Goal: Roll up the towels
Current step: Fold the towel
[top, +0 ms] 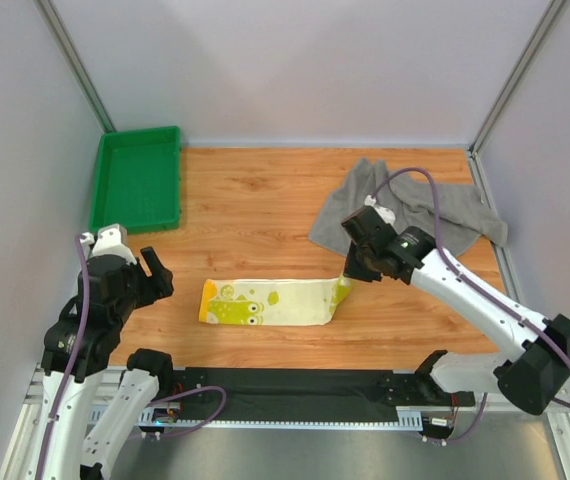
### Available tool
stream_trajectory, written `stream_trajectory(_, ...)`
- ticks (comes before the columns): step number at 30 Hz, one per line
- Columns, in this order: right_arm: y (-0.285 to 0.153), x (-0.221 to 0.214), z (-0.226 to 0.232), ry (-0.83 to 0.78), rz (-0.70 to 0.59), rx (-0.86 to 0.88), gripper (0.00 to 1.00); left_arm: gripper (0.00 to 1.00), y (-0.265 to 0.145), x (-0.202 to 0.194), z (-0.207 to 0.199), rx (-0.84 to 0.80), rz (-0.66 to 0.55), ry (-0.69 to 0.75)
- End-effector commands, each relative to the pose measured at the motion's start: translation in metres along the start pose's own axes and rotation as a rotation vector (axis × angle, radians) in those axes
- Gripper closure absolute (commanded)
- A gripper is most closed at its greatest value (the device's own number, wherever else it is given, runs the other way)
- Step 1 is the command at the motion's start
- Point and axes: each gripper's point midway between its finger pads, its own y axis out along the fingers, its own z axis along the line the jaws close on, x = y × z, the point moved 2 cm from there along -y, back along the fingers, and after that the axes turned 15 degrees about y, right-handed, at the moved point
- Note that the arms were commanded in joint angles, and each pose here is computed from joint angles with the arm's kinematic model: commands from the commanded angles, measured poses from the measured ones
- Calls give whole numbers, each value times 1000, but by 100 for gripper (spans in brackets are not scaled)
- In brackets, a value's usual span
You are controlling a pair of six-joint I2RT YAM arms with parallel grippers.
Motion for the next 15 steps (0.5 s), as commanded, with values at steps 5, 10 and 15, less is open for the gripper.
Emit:
stream_trajectory(5,-7,-24,75,-124,-25,69,100,22,3,5,4,37,-8,-24)
stream_trajectory(10,-2,-47,112,-196,-3,91,100,22,0,6,6,48,-24,-33)
stream_trajectory(15,-4,-68,142,-250,22,130,100,22,0,5,7,57,-21,-35)
